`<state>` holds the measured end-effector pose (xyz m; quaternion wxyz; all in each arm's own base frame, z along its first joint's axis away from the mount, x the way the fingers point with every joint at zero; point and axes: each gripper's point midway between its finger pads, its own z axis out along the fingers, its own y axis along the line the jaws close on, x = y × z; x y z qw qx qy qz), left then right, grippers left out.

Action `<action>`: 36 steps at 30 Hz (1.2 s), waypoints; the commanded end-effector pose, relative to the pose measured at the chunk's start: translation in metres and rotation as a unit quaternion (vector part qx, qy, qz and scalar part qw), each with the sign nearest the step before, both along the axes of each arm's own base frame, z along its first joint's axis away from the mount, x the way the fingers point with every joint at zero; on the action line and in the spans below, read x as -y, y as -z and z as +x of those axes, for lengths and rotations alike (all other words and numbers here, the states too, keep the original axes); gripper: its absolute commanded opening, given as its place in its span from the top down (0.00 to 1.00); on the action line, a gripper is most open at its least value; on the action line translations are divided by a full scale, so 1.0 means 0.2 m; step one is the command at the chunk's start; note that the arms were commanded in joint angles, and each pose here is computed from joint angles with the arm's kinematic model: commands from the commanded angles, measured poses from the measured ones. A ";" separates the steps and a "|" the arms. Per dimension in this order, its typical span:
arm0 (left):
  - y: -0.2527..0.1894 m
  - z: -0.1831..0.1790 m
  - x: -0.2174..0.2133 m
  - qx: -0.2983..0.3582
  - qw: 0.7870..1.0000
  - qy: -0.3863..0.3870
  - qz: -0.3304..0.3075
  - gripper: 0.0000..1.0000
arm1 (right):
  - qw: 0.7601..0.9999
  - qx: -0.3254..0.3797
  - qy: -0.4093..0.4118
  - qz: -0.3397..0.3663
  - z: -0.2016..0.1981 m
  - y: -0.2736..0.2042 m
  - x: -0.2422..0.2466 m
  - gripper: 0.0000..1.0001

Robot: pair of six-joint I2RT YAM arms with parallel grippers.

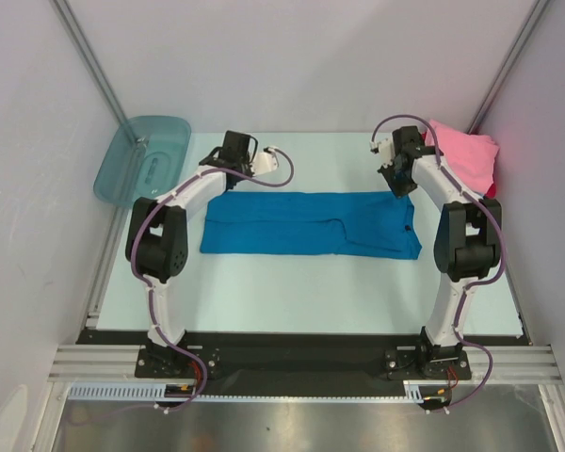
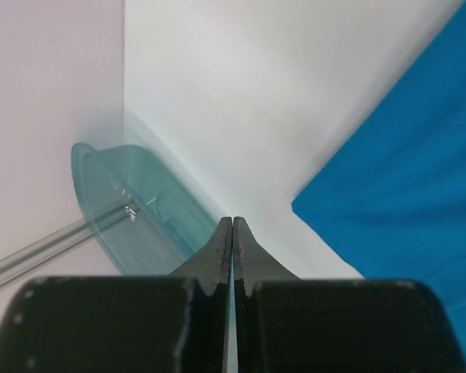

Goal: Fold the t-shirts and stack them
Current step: Fold the tshirt

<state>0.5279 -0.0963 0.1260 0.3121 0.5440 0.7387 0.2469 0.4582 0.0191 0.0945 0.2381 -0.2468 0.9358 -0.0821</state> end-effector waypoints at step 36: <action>0.09 -0.12 -0.09 -0.039 0.998 -0.046 -0.021 1.00 | 1.000 -0.016 0.022 -0.010 0.20 0.20 0.10 1.00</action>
